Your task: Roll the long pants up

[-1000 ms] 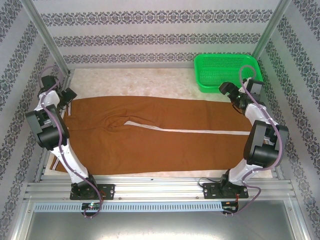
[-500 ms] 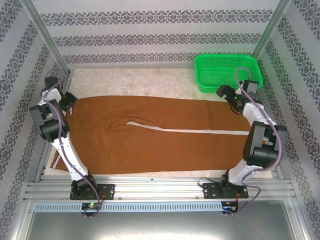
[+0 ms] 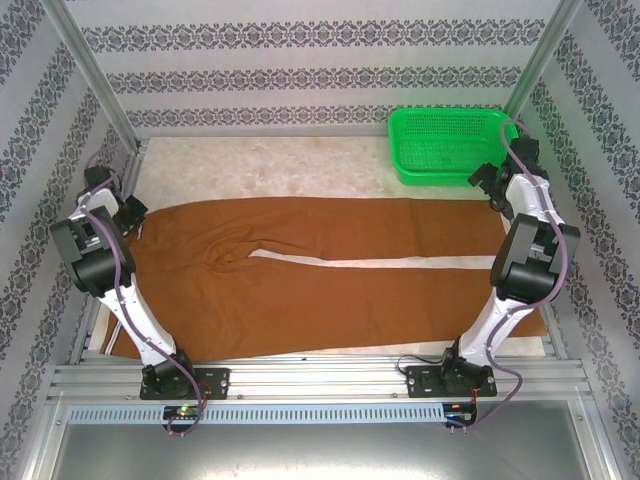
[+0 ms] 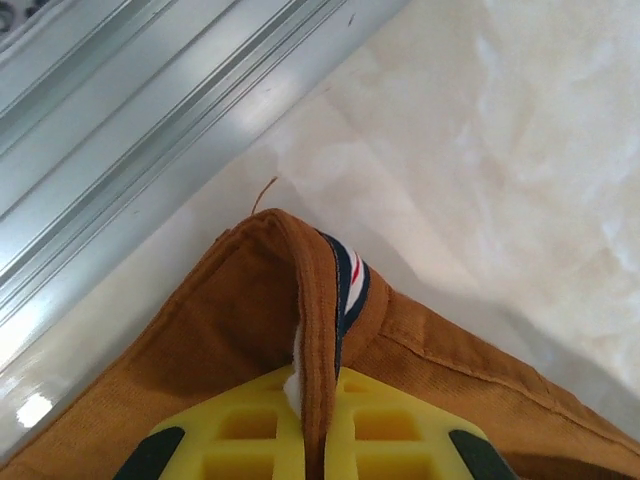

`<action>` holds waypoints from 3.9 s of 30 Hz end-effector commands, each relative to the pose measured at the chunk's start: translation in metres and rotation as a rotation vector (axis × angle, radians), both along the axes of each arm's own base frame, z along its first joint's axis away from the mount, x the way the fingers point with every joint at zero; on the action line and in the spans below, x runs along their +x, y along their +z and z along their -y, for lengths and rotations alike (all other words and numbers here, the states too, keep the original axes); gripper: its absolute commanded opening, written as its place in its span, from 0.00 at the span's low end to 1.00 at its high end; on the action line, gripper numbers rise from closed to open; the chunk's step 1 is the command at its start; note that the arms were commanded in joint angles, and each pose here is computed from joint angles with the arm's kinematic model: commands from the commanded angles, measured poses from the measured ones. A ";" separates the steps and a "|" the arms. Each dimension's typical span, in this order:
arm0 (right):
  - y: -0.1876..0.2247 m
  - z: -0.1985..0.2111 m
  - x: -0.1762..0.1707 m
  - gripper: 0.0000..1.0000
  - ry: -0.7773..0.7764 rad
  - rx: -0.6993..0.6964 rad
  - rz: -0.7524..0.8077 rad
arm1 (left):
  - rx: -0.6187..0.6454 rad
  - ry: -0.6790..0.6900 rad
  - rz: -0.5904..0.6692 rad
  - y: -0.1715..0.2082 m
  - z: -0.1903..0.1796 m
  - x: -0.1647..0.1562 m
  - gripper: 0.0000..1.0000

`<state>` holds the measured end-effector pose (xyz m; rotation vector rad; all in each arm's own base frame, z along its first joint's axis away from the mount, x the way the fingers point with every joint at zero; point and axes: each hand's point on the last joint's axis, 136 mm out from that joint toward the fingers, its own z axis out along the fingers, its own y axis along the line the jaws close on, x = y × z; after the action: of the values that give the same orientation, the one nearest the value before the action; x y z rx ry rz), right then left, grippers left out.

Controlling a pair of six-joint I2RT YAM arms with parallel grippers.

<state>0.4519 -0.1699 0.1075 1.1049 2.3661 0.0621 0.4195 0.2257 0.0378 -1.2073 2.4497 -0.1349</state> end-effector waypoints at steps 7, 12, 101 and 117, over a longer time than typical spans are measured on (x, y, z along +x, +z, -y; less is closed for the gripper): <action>-0.057 0.011 -0.052 0.98 0.052 -0.066 -0.376 | 0.014 -0.040 0.000 0.020 0.002 -0.011 0.00; -0.075 0.004 -0.064 0.98 0.079 -0.042 -0.450 | -0.061 -0.066 0.022 0.005 0.008 0.023 0.00; 0.126 -0.040 -0.187 0.98 -0.267 -0.401 0.482 | 0.295 0.868 0.421 0.190 -0.035 -0.152 1.00; 0.024 -0.338 -0.167 0.00 1.039 0.307 -0.287 | -0.142 -0.522 0.157 0.119 0.266 -0.074 0.00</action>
<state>0.3538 0.1412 0.1534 0.0135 2.7262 0.5211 0.3845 0.0118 0.1871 -0.7621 2.3404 -0.3788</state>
